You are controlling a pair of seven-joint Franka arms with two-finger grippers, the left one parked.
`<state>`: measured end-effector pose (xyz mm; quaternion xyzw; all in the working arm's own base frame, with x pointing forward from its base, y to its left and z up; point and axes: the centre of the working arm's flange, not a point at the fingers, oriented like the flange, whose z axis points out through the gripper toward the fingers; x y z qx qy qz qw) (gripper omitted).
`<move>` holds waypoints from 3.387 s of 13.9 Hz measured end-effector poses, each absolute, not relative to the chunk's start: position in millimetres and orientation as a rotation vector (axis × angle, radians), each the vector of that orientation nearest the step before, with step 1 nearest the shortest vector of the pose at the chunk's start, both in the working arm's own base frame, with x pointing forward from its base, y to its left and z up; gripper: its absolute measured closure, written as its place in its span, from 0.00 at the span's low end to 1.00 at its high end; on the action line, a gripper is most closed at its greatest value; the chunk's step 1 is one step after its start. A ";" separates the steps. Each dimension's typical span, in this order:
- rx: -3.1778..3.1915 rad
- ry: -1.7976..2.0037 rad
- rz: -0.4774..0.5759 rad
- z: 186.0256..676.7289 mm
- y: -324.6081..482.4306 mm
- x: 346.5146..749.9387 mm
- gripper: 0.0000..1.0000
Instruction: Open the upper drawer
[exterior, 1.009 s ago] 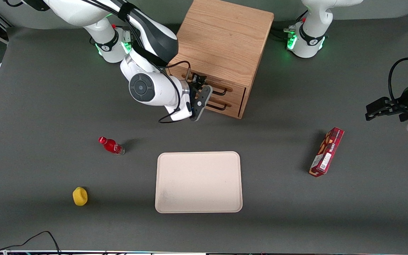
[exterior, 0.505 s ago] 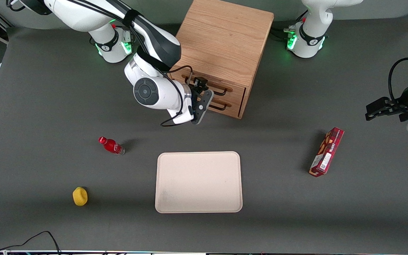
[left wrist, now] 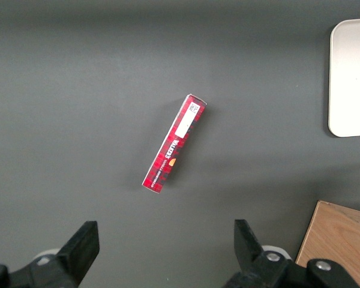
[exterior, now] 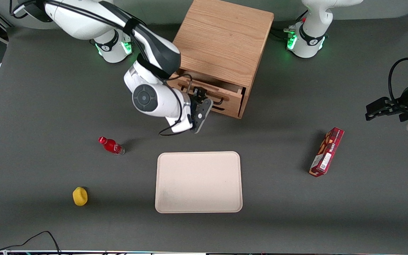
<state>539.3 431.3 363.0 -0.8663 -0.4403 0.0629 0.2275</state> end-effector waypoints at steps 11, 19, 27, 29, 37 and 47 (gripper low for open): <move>-2.446 -1.109 0.145 361.1 383.9 616.7 0.00; -2.483 -1.043 0.096 370.4 352.4 654.4 0.00; -2.500 -0.997 0.042 369.9 329.0 685.4 0.00; -2.499 -1.029 0.024 380.3 317.5 692.6 0.00; -2.613 -1.072 -0.164 463.3 273.8 711.8 0.00; -3.049 -0.544 0.080 719.0 126.6 549.0 0.00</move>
